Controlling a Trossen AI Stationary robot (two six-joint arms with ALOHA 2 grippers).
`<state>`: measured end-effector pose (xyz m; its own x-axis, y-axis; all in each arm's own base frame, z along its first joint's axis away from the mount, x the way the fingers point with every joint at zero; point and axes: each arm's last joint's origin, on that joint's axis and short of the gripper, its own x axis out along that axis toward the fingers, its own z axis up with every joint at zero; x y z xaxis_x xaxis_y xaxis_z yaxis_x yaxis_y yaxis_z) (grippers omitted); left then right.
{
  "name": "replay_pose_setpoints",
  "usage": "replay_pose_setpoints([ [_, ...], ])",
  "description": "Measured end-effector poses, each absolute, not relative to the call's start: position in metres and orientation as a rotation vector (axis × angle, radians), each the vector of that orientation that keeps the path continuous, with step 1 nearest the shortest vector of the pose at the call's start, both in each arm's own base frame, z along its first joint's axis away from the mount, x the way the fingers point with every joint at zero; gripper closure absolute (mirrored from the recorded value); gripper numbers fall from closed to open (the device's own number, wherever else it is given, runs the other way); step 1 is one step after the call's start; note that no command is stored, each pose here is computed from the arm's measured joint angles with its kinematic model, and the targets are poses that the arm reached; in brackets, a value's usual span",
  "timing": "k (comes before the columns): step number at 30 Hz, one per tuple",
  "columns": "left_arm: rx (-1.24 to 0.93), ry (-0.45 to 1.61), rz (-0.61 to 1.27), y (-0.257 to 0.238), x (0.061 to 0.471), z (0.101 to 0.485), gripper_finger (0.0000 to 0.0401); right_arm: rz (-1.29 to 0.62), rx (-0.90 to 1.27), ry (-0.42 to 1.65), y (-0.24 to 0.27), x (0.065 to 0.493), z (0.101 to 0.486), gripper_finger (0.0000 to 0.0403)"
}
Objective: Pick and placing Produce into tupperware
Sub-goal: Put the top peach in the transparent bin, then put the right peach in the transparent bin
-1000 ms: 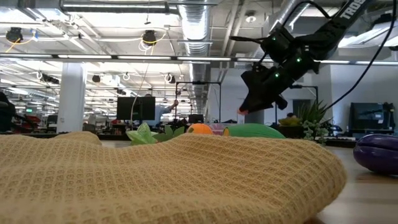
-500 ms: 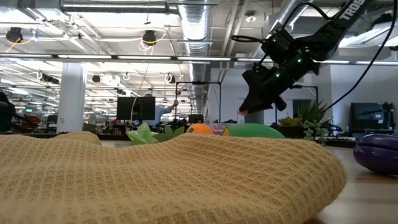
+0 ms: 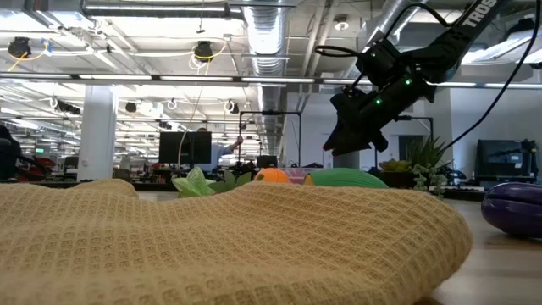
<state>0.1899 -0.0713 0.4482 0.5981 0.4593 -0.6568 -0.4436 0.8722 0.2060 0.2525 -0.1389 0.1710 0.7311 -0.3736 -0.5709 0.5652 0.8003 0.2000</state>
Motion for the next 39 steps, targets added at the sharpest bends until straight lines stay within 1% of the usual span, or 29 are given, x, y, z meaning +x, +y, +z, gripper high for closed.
replay_pose_setpoints([
  [4, 0.021, 0.768, 0.524, -0.071, 0.19, 0.448, 0.0085, -0.53, 0.378, 0.538, -0.139, 0.252, 0.171, 0.0193],
  [8, 0.021, 0.768, 0.524, -0.071, 0.19, 0.448, 0.0085, -0.5, 0.384, 0.539, -0.137, 0.254, 0.171, 0.0185],
  [20, 0.059, 0.763, 0.548, -0.071, 0.191, 0.445, 0.0085, -0.123, 0.449, 0.591, -0.1, 0.267, 0.17, 0.0194],
  [26, 0.132, 0.834, 0.579, -0.074, 0.197, 0.42, 0.0085, -0.036, 0.433, 0.614, -0.078, 0.274, 0.169, 0.0203],
  [30, 0.185, 0.894, 0.618, -0.076, 0.202, 0.392, 0.0085, 0.01, 0.422, 0.624, -0.064, 0.278, 0.169, 0.0208],
  [35, 0.236, 0.864, 0.701, -0.078, 0.21, 0.359, 0.0085, 0.049, 0.468, 0.652, -0.048, 0.28, 0.168, 0.0211],
  [39, 0.258, 0.868, 0.693, -0.08, 0.214, 0.336, 0.0085, 0.116, 0.531, 0.7, -0.035, 0.28, 0.166, 0.0211],
])
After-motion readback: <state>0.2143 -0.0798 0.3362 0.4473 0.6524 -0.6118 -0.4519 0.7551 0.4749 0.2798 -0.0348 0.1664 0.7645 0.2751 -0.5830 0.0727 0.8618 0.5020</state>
